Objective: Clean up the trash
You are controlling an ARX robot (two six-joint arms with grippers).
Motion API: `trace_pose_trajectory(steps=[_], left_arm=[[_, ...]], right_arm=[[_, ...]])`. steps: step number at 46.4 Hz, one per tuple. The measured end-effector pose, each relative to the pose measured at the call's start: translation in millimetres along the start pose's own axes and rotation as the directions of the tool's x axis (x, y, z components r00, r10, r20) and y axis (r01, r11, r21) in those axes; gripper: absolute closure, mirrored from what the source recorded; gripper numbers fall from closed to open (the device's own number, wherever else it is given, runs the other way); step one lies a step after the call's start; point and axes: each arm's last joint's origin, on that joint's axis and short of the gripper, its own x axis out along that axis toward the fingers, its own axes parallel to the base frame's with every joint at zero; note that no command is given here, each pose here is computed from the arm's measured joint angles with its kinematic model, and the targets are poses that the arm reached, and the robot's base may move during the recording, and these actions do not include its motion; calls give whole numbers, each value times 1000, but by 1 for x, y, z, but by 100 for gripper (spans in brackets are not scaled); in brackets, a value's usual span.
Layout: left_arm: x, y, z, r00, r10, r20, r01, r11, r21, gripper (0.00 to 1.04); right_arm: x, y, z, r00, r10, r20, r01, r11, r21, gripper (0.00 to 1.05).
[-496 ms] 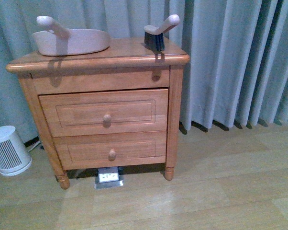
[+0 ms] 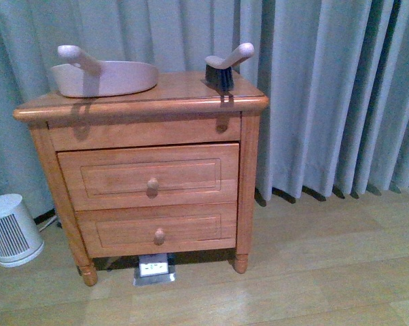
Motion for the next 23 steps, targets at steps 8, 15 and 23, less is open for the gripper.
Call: trace_pose_trajectory(steps=[8,15,23], left_arm=[[0,0,0,1000,0,0,0,1000,0,8],[0,0,0,1000,0,0,0,1000,0,8],[0,0,0,1000,0,0,0,1000,0,8]], right_arm=[[0,0,0,1000,0,0,0,1000,0,7],[0,0,0,1000,0,0,0,1000,0,7],[0,0,0,1000,0,0,0,1000,0,7]])
